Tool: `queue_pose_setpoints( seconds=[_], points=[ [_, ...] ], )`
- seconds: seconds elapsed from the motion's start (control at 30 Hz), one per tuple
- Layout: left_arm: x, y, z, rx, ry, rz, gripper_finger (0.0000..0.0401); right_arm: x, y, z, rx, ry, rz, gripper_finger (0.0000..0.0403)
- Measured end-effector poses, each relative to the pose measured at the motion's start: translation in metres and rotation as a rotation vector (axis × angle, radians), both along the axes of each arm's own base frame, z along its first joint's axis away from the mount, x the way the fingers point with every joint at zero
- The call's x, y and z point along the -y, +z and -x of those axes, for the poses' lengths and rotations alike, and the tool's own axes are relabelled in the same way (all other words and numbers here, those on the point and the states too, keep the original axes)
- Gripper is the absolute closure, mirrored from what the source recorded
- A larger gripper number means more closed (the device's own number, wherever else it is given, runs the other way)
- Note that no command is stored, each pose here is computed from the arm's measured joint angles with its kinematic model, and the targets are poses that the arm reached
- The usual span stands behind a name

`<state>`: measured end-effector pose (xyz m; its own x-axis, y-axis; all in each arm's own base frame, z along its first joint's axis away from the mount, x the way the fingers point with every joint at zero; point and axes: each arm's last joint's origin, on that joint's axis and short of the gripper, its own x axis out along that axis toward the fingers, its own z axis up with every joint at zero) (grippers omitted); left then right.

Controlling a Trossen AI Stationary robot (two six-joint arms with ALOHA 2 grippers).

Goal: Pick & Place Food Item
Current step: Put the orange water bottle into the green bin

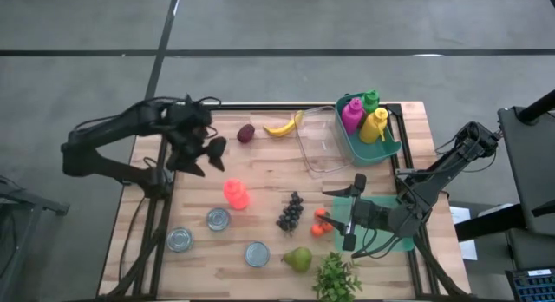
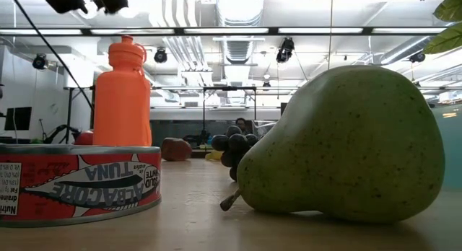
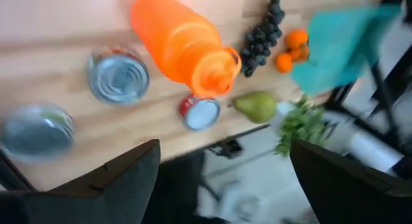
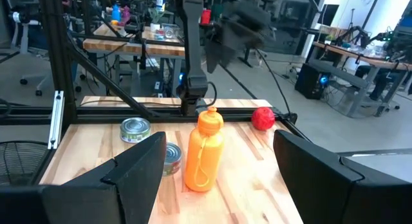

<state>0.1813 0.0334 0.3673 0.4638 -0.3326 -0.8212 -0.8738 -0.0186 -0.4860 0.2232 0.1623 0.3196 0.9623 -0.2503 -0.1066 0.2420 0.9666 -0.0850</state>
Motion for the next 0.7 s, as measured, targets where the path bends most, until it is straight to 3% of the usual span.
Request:
queue_pose_setpoints(
  seconds=[0.13,0.33,0.43,0.53,0.63,0.7],
  points=[
    [0.018,0.005,0.008,0.073,-0.208,-0.267,0.0049,0.0,0.0,0.0,0.0,0.0,0.0,0.0117],
    [0.048,0.005,-0.001,0.276,-0.688,-0.879,0.0049,0.0,0.0,0.0,0.0,0.0,0.0,0.0117],
    [0.067,0.003,-0.009,0.381,-0.737,-1.052,0.0049,0.0,0.0,0.0,0.0,0.0,0.0,0.0117],
    [0.074,0.006,-0.007,0.403,-0.687,-1.049,0.0049,0.0,0.0,0.0,0.0,0.0,-0.001,0.0117],
    [0.071,0.013,-0.003,0.394,-0.689,-0.886,0.0049,0.0,0.0,0.0,0.0,0.0,0.0,0.0117],
    [0.069,0.014,-0.002,0.364,-0.7,-0.837,0.0049,0.0,0.0,0.0,0.0,0.0,-0.002,0.0117]
  ],
)
